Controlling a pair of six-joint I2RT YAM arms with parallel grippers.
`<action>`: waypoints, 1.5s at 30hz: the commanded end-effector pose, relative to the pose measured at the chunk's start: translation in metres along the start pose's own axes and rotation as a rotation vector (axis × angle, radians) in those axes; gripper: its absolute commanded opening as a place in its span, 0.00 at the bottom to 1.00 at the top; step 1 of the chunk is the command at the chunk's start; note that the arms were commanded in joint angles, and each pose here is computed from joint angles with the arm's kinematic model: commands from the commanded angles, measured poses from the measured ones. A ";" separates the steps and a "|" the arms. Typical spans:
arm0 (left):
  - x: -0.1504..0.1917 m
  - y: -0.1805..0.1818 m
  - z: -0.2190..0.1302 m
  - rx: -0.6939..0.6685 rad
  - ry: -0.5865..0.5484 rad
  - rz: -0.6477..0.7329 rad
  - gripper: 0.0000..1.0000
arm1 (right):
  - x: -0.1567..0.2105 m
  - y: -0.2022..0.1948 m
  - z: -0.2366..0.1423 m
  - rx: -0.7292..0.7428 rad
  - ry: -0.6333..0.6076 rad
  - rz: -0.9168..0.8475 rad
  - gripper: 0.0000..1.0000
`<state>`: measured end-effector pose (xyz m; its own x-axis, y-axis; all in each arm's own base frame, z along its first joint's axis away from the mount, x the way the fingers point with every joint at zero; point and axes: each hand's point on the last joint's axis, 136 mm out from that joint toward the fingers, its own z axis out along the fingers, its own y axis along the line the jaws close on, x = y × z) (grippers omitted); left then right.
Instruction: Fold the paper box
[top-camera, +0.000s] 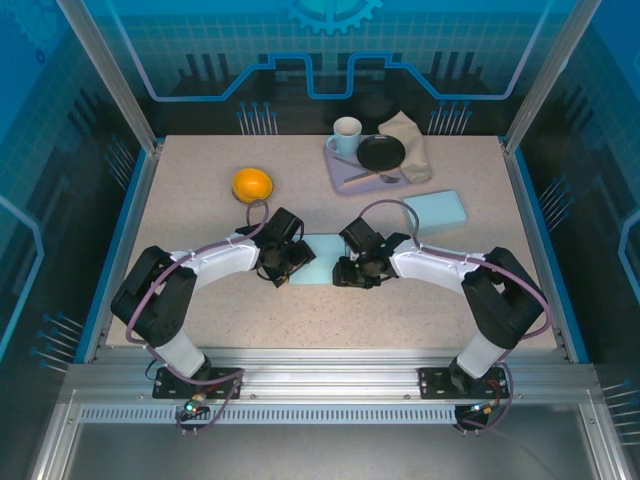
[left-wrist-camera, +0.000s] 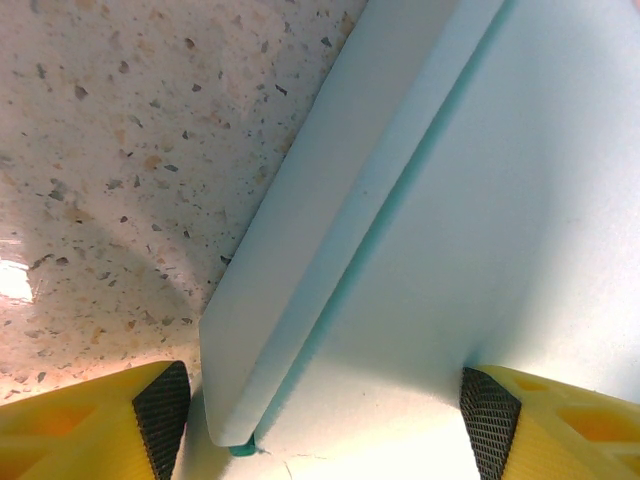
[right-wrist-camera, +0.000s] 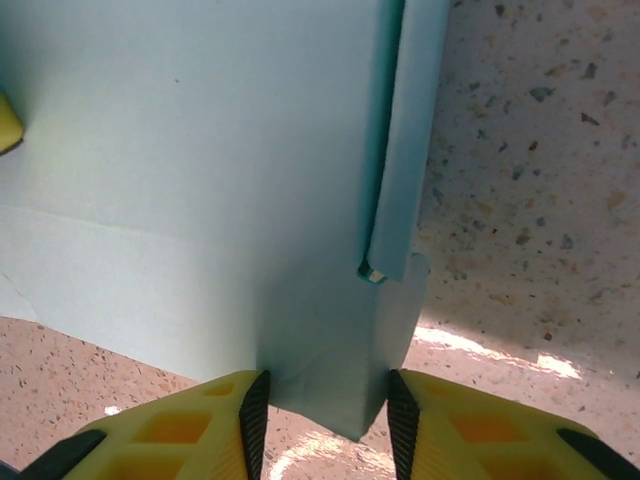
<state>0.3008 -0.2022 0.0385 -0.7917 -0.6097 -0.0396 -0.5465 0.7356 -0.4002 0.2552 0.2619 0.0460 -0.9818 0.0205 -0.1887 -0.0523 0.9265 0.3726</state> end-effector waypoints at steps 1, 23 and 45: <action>0.002 0.031 0.012 -0.115 0.008 -0.003 0.75 | -0.002 0.011 -0.003 -0.035 -0.027 -0.021 0.35; 0.001 0.031 0.015 -0.121 0.009 -0.002 0.75 | -0.004 -0.005 0.000 0.031 -0.080 -0.081 0.27; -0.002 0.033 0.017 -0.144 0.001 0.012 0.75 | -0.002 0.001 -0.005 0.024 -0.035 -0.059 0.27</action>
<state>0.3055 -0.2039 0.0377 -0.7984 -0.6003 -0.0469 -0.5351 0.7431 -0.4017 0.2609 0.2557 0.0467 -0.9668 -0.0046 -0.2557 -0.0930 0.9377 0.3347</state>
